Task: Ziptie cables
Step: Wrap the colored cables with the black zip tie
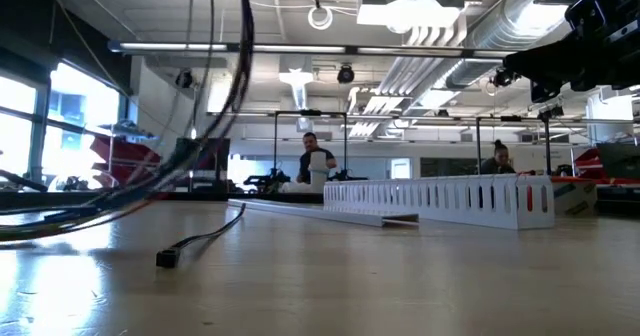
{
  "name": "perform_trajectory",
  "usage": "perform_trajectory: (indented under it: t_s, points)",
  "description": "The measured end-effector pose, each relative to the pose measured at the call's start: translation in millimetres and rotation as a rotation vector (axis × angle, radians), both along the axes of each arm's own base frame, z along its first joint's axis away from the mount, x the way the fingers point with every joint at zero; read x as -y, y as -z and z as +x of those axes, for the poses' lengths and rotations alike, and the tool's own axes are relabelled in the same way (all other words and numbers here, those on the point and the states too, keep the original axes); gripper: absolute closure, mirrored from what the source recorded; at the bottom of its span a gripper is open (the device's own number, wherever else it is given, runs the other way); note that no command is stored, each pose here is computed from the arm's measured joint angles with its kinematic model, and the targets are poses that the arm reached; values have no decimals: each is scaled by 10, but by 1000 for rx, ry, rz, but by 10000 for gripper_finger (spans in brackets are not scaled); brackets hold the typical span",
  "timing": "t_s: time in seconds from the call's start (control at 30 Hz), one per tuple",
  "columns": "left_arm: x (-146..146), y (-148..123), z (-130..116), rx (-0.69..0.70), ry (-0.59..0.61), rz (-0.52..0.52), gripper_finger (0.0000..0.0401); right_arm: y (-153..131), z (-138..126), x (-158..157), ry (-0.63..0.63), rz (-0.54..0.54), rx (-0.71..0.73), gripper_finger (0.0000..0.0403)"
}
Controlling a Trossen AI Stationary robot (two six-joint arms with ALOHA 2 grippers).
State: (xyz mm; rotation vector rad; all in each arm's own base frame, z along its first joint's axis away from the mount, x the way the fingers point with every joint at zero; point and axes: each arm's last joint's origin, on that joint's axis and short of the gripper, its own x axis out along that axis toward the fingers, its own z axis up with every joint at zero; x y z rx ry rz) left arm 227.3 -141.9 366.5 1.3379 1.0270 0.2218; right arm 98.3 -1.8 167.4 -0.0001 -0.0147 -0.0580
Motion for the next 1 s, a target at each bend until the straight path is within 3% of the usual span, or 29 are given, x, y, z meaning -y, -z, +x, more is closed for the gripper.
perform_trajectory:
  t_s: [0.2,0.4,0.5,0.73,1.0]
  points:
    - [102,-366,-356,154,121,28,401,1,0,0,0,0,0,402]
    - [98,-628,-682,171,261,-19,401,1,0,0,0,0,0,402]
    - [56,-644,-711,119,286,-79,401,0,0,0,0,0,0,402]
    - [-14,-415,-273,-129,248,-33,401,0,0,0,0,0,0,402]
    - [6,133,602,-410,305,64,401,0,0,0,0,0,0,402]
